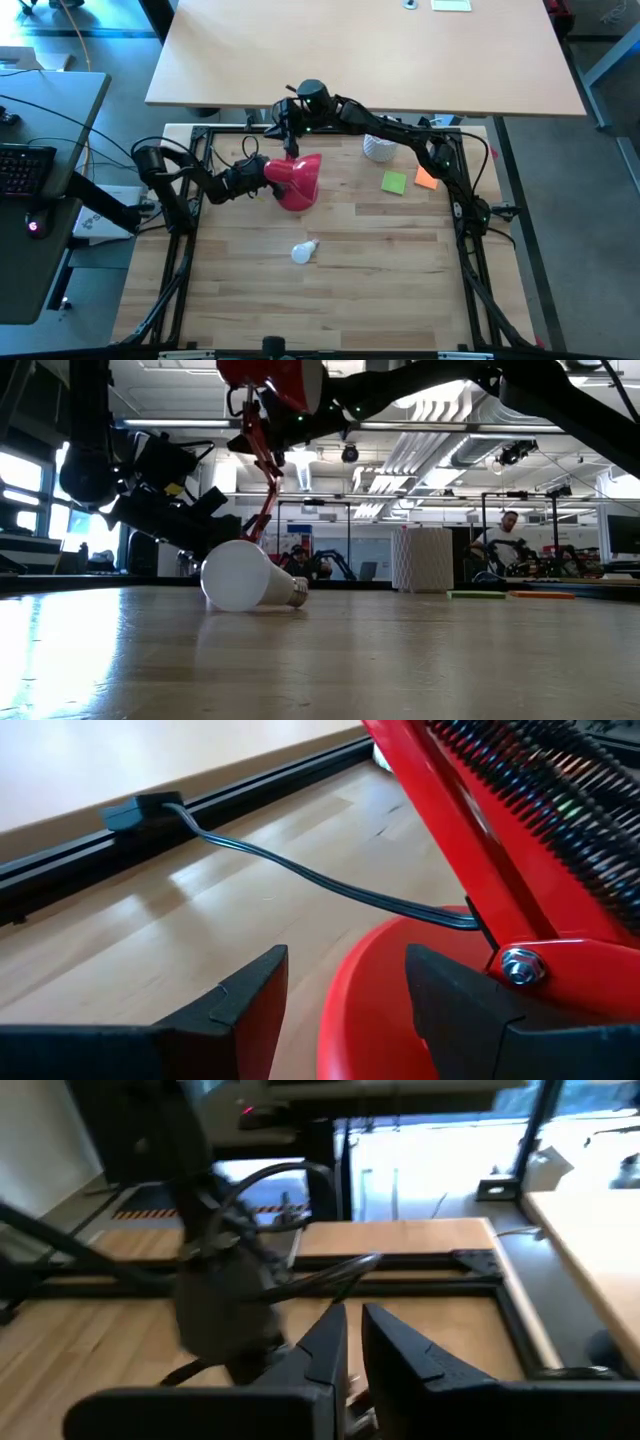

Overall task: Screw lightbulb
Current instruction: Adjust the red lamp

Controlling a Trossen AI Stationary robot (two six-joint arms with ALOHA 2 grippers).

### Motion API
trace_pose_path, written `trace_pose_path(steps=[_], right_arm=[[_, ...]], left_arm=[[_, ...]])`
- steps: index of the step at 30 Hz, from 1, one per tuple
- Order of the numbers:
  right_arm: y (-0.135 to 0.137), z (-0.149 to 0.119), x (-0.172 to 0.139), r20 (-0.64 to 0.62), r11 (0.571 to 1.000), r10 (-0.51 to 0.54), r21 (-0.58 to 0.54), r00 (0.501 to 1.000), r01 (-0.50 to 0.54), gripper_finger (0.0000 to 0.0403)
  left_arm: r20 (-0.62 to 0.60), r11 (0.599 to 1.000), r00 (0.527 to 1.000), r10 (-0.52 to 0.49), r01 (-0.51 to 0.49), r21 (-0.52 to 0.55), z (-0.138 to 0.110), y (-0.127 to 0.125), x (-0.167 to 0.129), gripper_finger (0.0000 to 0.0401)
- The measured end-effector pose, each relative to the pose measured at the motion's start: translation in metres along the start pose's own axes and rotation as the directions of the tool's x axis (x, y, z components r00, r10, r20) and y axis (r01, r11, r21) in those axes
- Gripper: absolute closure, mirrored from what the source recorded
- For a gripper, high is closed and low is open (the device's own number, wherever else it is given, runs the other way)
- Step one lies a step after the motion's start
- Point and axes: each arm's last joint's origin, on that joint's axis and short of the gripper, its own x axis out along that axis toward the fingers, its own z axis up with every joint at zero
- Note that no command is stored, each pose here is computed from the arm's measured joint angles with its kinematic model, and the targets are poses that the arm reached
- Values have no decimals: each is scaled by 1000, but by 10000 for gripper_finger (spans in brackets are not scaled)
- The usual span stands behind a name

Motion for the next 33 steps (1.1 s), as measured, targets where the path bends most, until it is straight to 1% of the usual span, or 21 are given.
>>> trace_pose_path(steps=[3,6,9,12,14,17,18,20,23,26,29,30,33], right_arm=[[-6,10,-11,49,999,-49,18,998,48,380],[-14,20,-27,68,993,-121,24,990,119,382],[-18,37,-53,100,982,-188,18,977,187,382],[-22,50,-78,104,976,-217,5,971,217,382],[-23,50,-90,49,969,-246,-3,968,246,382],[-19,49,-108,-64,947,-320,-43,945,317,386],[-17,50,-117,-99,941,-337,-60,936,333,389],[-10,51,-134,-178,941,-339,-78,924,330,397],[-4,39,-148,-340,952,-299,-47,892,301,401],[3,21,-148,-485,964,-231,5,844,267,402],[17,2,-143,-529,971,-193,21,827,240,402],[23,-6,-143,-530,970,-198,18,824,244,402],[41,-39,-147,-531,948,-258,21,807,317,402]], left_arm=[[3,1000,1000,-2,2,-3,1,-1,-4,204],[13,1000,1000,-5,5,-4,4,0,-12,204],[-11,1000,1000,-9,9,0,2,1,-21,204],[50,1000,999,-19,20,-16,11,1,-32,204],[40,1000,999,-26,27,-15,9,0,-40,204],[121,999,991,-51,53,-11,20,-7,-50,204],[138,999,989,-50,50,3,23,-10,-53,204],[145,999,989,-36,30,45,26,-16,-57,206],[167,995,986,-22,6,96,39,-25,-62,213],[124,990,992,-14,-4,144,46,-30,-65,220],[88,986,996,0,-15,167,50,-31,-67,222],[79,985,997,15,-28,168,49,-30,-68,222],[47,988,998,44,-51,145,45,-26,-68,222]])
